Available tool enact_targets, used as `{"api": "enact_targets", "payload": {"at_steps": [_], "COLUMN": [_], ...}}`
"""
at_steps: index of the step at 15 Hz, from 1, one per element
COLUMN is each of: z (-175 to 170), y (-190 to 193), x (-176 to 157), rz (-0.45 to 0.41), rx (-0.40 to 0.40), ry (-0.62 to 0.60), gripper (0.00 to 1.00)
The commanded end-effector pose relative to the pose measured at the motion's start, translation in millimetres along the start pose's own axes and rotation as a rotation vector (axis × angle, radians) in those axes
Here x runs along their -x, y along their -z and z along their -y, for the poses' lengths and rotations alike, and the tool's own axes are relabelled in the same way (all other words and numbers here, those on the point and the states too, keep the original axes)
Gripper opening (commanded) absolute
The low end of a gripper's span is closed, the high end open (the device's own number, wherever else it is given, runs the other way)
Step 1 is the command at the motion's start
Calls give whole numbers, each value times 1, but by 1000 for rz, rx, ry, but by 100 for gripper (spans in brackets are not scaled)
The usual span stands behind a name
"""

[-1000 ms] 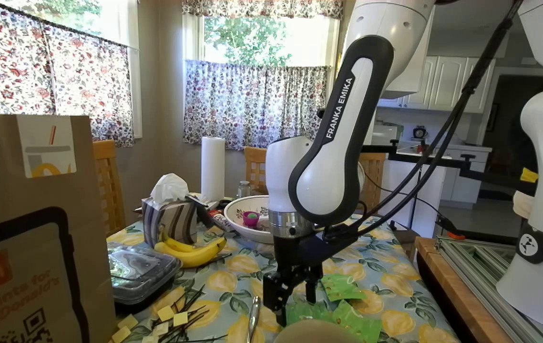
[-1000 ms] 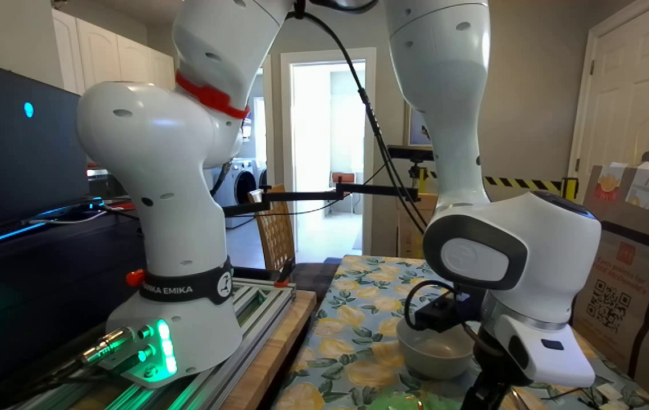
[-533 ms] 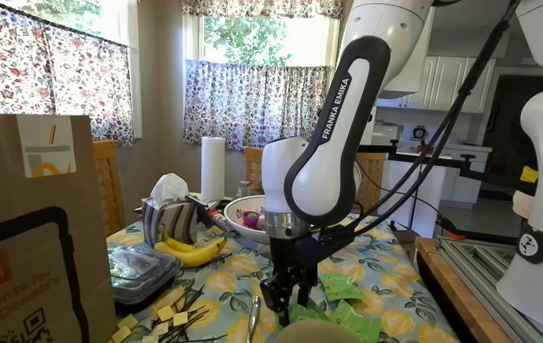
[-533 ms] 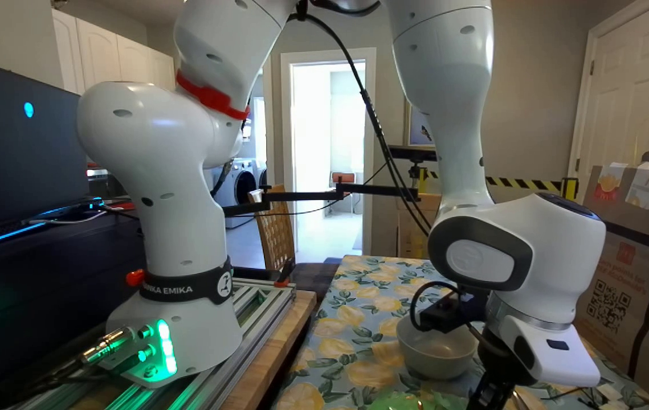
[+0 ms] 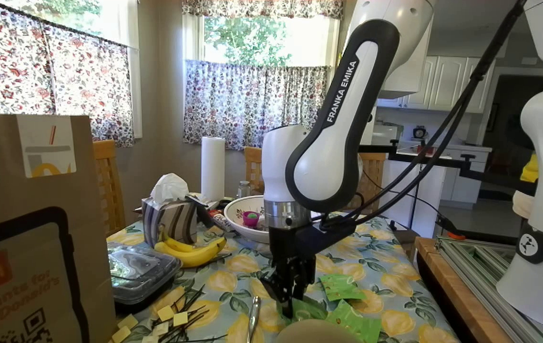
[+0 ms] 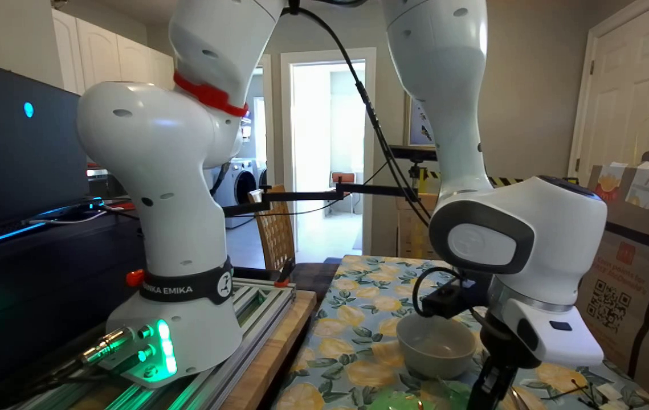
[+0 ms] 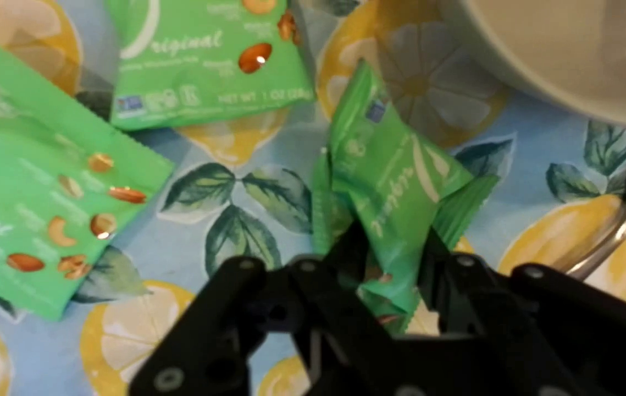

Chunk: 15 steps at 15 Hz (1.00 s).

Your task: Put the green object inside the bowl

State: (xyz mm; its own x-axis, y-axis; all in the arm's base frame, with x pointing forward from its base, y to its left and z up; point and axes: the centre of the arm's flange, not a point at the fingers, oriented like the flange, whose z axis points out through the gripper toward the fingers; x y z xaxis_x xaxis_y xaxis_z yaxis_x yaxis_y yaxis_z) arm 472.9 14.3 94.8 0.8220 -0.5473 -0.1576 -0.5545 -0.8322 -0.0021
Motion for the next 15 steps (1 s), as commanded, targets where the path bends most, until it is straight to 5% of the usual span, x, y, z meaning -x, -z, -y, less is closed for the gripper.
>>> {"api": "enact_targets", "payload": {"at_steps": [1,7,15], "z": [-8,-8,39], "y": [39,86,103], "x": [35,72,99], "rz": [16,-84,-89], "rx": [10,77,20], "ry": [65,177,329], "gripper": [6,6,6]}}
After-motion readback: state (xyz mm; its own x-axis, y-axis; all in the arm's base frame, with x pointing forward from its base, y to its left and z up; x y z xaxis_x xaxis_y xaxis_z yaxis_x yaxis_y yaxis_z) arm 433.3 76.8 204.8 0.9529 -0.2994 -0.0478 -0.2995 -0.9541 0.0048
